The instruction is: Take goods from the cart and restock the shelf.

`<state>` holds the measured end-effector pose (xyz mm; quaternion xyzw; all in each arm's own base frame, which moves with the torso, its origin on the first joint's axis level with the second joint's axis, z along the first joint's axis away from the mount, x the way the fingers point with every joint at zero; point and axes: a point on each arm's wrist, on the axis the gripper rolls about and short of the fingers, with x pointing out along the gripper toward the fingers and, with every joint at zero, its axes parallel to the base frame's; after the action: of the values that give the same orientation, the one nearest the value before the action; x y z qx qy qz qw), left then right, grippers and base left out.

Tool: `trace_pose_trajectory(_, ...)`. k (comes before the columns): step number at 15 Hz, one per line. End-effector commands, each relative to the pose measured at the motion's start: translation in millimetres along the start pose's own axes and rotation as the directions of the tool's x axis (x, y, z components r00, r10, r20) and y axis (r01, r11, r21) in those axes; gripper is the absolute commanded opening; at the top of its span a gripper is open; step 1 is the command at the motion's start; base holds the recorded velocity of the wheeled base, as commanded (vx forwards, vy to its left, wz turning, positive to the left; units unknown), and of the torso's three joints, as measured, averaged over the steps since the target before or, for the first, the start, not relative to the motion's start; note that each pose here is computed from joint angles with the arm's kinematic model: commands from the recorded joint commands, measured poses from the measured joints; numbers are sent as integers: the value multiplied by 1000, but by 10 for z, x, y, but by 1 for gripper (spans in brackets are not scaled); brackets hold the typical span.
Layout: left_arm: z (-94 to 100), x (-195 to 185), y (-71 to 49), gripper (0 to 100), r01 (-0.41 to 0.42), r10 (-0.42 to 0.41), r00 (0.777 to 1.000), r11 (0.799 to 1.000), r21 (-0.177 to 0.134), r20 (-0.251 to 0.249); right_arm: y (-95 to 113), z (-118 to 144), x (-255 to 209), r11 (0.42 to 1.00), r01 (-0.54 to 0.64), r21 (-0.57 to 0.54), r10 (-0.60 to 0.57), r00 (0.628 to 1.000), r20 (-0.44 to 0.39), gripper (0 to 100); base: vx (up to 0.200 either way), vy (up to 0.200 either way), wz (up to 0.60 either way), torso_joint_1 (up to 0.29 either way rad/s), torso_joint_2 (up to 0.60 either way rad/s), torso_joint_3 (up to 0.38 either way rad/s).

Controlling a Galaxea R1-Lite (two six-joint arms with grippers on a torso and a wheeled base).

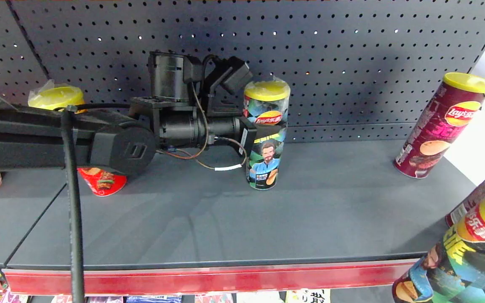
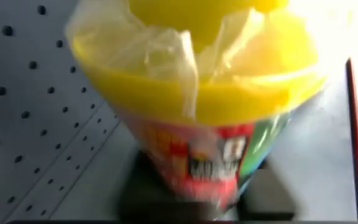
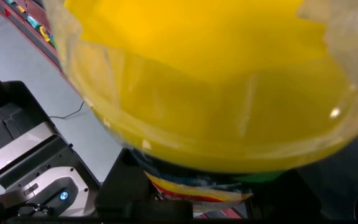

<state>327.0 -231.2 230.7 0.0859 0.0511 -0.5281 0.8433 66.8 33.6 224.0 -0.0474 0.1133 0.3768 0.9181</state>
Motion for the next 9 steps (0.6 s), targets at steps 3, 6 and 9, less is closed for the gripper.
trace_pose_trajectory(3,29,-100,-107,0,13,-13,1000,1000,-8,-6,-4,11,7,1000,-1,-1,1,1000,2,0,0,0,0,0,0,0)
trace_pose_trajectory(6,167,-295,-476,0,39,-39,999,998,-48,4,-16,35,27,1000,-1,-1,1,1000,0,0,0,0,0,0,0,0)
trace_pose_trajectory(9,152,-424,-700,0,42,-43,999,997,-60,-15,-17,39,29,1000,-2,-1,2,1000,1,0,0,0,0,0,0,0)
